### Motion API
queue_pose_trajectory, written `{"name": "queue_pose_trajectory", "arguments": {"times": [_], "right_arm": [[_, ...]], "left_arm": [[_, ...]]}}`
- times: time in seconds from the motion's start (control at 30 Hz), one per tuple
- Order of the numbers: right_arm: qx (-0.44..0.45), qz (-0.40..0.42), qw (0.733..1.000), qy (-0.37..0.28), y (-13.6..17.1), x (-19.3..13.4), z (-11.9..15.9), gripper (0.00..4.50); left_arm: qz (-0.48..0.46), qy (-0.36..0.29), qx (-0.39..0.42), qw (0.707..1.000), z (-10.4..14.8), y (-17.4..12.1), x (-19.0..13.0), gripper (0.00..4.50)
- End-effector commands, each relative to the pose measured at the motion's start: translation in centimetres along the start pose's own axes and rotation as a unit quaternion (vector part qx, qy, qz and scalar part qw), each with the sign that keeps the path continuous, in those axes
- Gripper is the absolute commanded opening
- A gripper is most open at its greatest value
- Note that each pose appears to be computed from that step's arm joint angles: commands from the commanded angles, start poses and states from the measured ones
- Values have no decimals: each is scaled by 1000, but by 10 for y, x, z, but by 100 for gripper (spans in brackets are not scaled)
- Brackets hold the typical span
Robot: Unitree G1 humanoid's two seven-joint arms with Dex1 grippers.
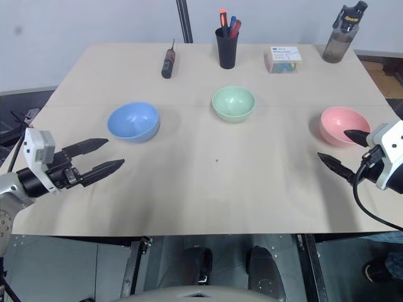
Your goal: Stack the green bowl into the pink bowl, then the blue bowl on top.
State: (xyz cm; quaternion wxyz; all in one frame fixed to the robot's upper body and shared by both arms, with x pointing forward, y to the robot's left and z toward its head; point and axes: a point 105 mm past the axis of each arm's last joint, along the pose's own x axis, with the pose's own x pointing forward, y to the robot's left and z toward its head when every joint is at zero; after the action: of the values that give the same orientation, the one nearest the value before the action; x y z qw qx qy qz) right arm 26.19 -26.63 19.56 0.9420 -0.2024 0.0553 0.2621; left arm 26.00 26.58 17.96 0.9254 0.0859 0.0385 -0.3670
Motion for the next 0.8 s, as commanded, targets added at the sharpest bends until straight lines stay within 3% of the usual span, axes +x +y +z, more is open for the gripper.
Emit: {"name": "queue_pose_trajectory", "arguments": {"times": [0.03, 0.43, 0.67, 0.8], "right_arm": [[-16, -21, 1000, -8, -5, 1, 11, 441], [-19, -99, 993, 56, -38, 43, -22, 441], [-16, -123, 989, 78, -59, 80, -41, 441], [-20, -121, 989, 85, -65, 85, -44, 341]], "left_arm": [[-26, -34, 23, 999, 20, -8, 9, 450], [-165, -131, 51, 976, 64, -61, 60, 450], [-228, -156, 66, 959, 77, -86, 78, 450], [-227, -157, 67, 959, 78, -88, 76, 450]]}}
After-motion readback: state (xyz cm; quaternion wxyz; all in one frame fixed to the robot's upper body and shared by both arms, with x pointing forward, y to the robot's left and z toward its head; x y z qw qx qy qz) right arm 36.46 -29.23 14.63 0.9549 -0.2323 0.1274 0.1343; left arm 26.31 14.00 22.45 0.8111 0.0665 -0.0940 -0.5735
